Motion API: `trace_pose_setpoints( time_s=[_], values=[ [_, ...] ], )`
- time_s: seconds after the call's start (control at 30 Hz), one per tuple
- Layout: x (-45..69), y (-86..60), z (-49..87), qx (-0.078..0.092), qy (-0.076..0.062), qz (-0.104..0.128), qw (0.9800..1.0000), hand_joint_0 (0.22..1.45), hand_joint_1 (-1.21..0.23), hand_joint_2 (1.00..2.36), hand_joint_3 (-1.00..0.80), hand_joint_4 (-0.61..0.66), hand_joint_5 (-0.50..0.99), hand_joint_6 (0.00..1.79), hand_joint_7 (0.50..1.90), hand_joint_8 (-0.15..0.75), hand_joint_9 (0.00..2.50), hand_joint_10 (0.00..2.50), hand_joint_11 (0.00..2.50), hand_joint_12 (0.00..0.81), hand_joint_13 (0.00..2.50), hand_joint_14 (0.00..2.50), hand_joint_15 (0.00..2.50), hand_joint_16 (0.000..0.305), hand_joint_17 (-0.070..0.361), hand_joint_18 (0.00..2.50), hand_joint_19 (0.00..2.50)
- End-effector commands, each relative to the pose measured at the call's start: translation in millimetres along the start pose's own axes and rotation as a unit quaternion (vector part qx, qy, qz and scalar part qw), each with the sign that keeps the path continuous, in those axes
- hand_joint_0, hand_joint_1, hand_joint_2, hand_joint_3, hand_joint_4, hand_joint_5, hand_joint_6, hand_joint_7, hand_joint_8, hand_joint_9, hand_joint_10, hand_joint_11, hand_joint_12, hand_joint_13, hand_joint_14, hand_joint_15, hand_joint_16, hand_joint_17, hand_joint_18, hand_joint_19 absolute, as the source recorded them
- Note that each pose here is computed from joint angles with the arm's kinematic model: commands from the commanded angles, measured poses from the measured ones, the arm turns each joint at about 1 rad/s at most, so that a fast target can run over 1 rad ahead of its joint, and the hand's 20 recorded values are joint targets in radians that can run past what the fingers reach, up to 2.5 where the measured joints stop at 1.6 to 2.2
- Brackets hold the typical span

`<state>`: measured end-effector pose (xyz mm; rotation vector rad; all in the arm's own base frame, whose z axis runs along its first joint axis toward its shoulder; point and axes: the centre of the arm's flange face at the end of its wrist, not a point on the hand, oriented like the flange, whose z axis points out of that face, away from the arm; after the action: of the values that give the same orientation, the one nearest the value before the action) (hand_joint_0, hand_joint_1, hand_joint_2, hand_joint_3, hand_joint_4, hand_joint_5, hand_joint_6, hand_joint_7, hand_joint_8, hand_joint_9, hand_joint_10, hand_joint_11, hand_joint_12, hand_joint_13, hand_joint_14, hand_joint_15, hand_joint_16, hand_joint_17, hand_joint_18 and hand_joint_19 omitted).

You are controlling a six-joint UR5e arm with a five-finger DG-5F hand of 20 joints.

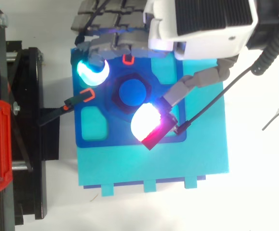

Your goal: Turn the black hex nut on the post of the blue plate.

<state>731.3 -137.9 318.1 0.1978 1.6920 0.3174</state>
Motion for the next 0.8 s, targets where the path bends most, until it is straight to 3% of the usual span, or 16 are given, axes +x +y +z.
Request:
trace_pose_setpoints(
  time_s=[0.0, 0.37, 0.77],
  values=[
    [5.0, 10.6, 3.8, 0.006, 0.000, -0.001, 1.0000, 0.36, -0.49, 1.00, -0.50, 0.21, -0.21, 0.50, 0.88, 0.283, 0.32, 0.00, 0.03, 0.411, 0.23, 0.00, 0.02, 0.067, 0.152, 0.00, 0.00],
    [13.9, 36.2, 10.7, 0.011, 0.004, -0.003, 0.9999, 0.38, -0.34, 1.00, -0.50, 0.22, -0.20, 0.50, 0.90, 0.277, 0.32, 0.00, 0.03, 0.402, 0.22, 0.00, 0.02, 0.065, 0.147, 0.00, 0.00],
    [18.6, 42.6, 9.6, 0.012, 0.018, -0.003, 0.9998, 0.40, -0.27, 1.00, -0.50, 0.23, -0.20, 0.50, 0.92, 0.271, 0.31, 0.00, 0.02, 0.392, 0.21, 0.00, 0.02, 0.064, 0.144, 0.00, 0.01]
  ],
)
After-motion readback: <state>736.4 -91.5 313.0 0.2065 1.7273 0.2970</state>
